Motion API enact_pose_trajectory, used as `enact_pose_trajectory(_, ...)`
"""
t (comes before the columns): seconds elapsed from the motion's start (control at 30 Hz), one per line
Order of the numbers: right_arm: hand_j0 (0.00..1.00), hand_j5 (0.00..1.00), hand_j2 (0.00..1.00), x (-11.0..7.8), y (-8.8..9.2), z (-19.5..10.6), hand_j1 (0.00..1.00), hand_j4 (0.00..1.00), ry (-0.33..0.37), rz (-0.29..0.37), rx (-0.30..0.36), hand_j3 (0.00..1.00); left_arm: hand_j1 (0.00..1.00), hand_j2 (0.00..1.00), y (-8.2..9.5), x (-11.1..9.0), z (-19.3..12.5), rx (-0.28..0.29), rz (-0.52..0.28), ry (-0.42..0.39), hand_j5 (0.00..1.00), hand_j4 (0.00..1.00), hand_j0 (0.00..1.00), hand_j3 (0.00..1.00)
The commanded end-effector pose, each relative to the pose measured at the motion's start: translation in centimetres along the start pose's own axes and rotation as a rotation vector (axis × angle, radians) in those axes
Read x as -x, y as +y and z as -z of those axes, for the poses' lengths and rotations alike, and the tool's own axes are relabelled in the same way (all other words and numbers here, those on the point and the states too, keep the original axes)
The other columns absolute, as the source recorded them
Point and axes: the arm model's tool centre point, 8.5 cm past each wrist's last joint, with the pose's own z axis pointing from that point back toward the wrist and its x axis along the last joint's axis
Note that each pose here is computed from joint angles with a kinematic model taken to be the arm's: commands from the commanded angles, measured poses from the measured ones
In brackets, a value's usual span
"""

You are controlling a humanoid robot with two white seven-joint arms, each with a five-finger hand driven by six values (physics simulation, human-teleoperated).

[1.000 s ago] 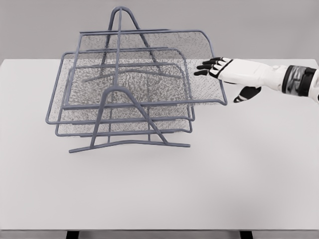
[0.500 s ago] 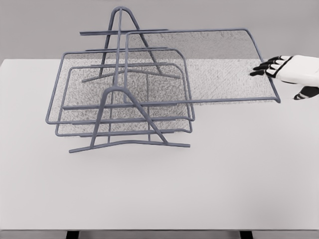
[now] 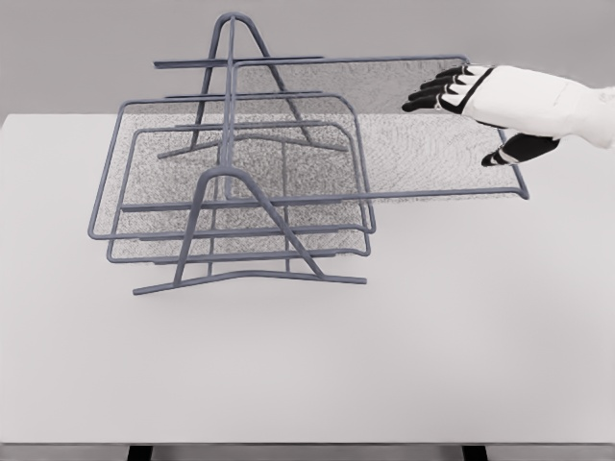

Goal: Pull out the upper folder box with right arm

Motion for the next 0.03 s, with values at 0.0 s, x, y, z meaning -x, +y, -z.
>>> enact_pose_trajectory(0.0, 1.0, 1.0, 1.0, -0.72, 0.18, 0.9, 1.0, 1.0, -0.032, 0.009, 0.008, 1.0, 1.0, 1.0, 0.06, 0.06, 0.01, -0.002, 0.0, 0.002, 1.0, 1.0, 1.0, 1.0)
